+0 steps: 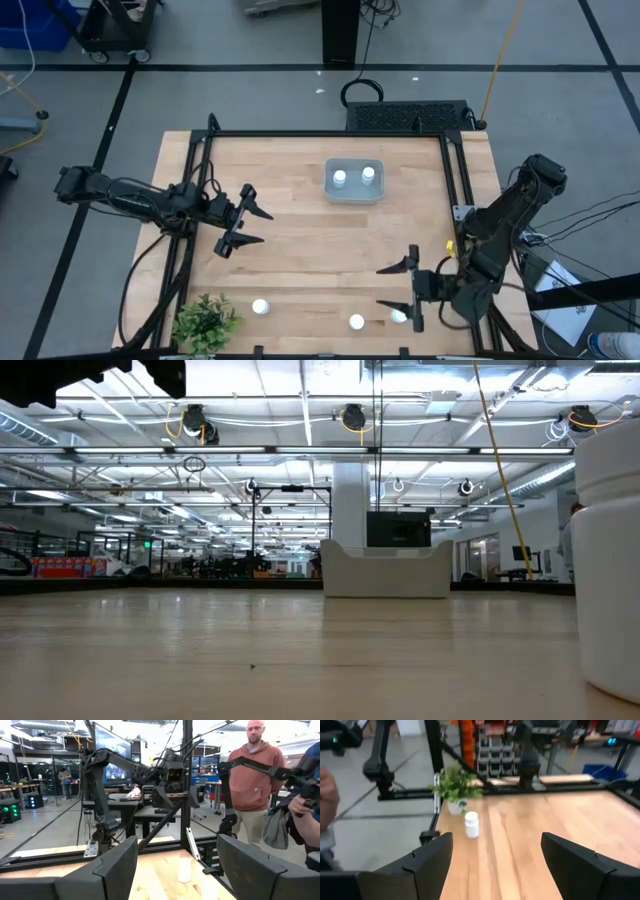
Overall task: Pick and place pill bottles into a basket
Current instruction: Put the white medicine bottle into the gray bin
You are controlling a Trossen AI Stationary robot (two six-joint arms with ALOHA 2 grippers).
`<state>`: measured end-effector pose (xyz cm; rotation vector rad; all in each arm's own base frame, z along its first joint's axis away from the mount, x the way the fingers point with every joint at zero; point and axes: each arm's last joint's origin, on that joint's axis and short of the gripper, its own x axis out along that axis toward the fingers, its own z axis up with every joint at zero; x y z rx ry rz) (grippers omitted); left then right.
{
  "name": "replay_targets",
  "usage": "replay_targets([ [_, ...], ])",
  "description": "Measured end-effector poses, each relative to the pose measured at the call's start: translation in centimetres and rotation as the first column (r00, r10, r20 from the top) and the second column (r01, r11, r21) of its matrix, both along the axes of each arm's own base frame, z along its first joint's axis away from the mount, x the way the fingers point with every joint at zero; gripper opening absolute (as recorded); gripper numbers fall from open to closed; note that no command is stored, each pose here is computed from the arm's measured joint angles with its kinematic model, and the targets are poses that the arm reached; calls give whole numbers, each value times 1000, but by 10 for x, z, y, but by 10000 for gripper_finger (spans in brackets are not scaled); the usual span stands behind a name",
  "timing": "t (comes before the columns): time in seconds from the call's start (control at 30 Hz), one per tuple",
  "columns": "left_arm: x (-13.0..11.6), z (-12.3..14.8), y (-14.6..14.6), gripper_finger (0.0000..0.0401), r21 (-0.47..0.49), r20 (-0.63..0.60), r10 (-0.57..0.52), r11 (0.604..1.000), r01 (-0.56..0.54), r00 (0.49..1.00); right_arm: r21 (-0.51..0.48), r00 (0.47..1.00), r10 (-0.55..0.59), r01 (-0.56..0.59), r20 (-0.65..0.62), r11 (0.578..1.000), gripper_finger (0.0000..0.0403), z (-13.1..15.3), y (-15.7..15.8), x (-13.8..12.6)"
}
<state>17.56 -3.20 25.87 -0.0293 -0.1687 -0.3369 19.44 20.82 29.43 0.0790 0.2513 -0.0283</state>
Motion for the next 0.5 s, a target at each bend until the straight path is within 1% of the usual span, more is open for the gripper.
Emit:
replay_targets([
  [0.03,0,0,0,273,0,-4,2,1000,-2,1000,7,1000,5,-5,-28,1000,295,4,1,1],
  [0.13,0,0,0,273,-3,-4,2,1000,-2,1000,41,992,-37,42,-121,998,295,11,-1,4],
  [0.23,0,0,0,274,-1,-5,2,1000,-2,1000,105,972,-54,80,-229,991,295,13,-2,8],
  [0.4,0,-1,0,273,2,-11,3,1000,-3,1000,209,928,-25,110,-373,972,295,1,-2,20],
  [0.5,0,-1,0,273,2,-13,3,1000,-3,1000,267,872,-20,171,-490,948,295,-11,-4,23],
])
